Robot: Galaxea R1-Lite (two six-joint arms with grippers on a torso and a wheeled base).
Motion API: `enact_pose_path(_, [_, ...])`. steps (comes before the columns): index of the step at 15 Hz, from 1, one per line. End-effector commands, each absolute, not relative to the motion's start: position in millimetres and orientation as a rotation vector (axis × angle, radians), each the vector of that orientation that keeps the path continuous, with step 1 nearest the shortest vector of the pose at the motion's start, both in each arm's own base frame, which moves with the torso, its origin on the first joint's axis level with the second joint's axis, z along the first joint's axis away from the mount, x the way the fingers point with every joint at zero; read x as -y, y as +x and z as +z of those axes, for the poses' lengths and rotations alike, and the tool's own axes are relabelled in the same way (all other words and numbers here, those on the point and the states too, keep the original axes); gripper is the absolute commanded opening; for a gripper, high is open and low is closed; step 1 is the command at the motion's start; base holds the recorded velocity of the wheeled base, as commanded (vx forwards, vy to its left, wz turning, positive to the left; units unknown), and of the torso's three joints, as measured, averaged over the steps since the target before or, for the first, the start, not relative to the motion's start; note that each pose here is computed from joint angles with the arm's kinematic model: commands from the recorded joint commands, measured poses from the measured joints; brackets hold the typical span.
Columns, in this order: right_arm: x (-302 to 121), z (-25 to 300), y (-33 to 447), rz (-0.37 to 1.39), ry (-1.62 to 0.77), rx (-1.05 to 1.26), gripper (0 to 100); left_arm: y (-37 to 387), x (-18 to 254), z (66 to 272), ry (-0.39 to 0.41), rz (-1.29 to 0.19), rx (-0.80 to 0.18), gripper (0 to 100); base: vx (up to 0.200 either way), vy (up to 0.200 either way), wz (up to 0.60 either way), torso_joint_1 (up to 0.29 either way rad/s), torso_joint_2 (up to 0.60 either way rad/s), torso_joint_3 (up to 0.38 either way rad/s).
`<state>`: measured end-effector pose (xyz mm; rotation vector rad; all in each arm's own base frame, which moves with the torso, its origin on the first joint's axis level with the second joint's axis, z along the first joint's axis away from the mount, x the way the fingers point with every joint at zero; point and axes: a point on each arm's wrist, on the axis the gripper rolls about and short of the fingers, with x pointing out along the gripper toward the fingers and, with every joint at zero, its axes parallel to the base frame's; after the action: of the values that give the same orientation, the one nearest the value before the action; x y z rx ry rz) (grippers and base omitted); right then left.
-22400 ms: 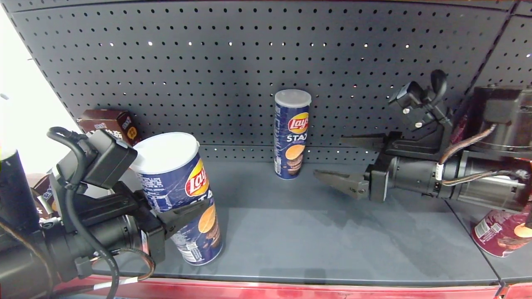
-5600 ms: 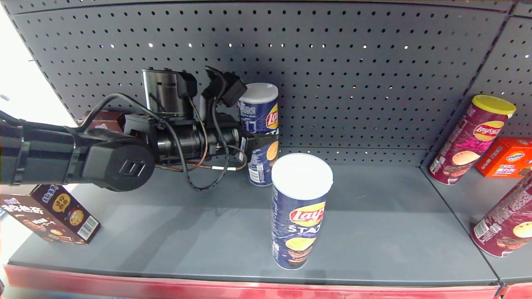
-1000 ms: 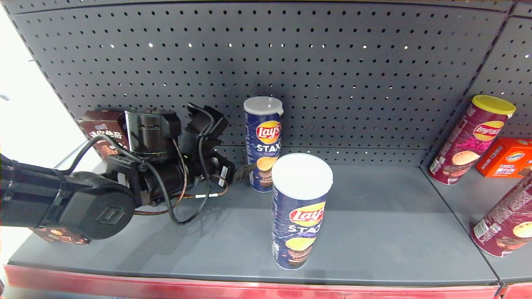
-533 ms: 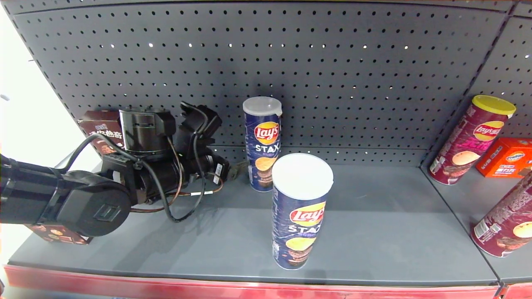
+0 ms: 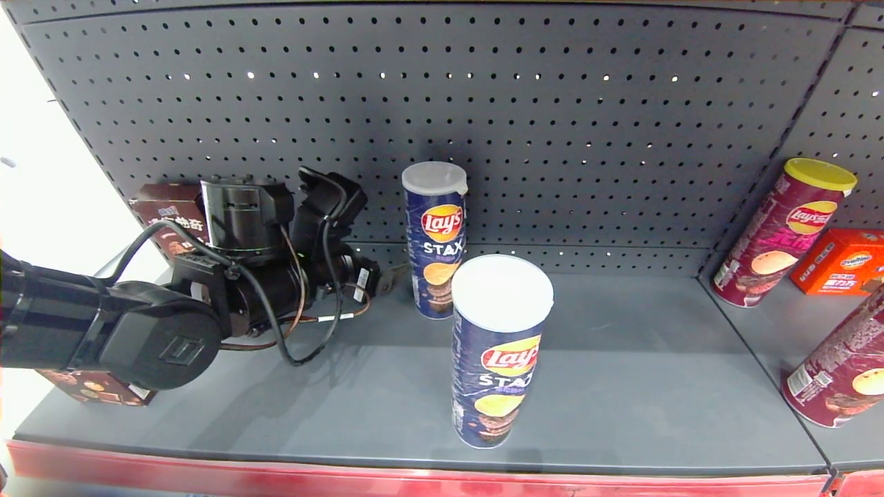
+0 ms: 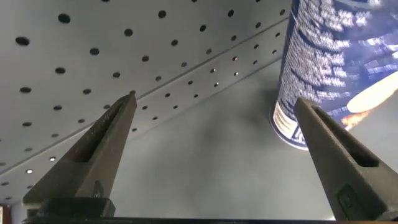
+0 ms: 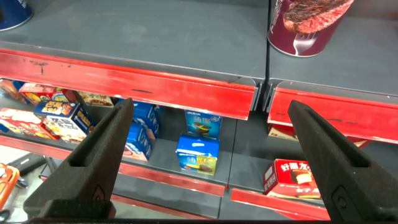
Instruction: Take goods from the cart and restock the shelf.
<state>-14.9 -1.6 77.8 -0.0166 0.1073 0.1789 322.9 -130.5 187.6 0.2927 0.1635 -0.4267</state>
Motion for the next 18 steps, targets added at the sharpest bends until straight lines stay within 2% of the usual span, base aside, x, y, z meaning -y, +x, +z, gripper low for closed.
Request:
enact_pose_path(1, [1.6, 77.7, -14.8, 0.178, -0.017, -0.108, 100, 328.8, 133.7, 186.3, 0.293, -0.426, -0.163, 100, 0.000, 0.000, 0.00, 0.000, 0.00, 0.000])
enact_pose_path(10, [1.6, 77.7, -14.8, 0.178, -0.017, -0.108, 100, 332.8, 147.8, 176.8, 0.303, -0.455, -0.181, 100, 0.000, 0.000, 0.00, 0.000, 0.00, 0.000])
enact_pose_path(18, [1.6, 77.7, -14.8, 0.180, -0.017, -0.108, 100, 333.3, 142.6, 175.4, 0.304, -0.422, -0.192, 100, 0.000, 0.000, 0.00, 0.000, 0.00, 0.000])
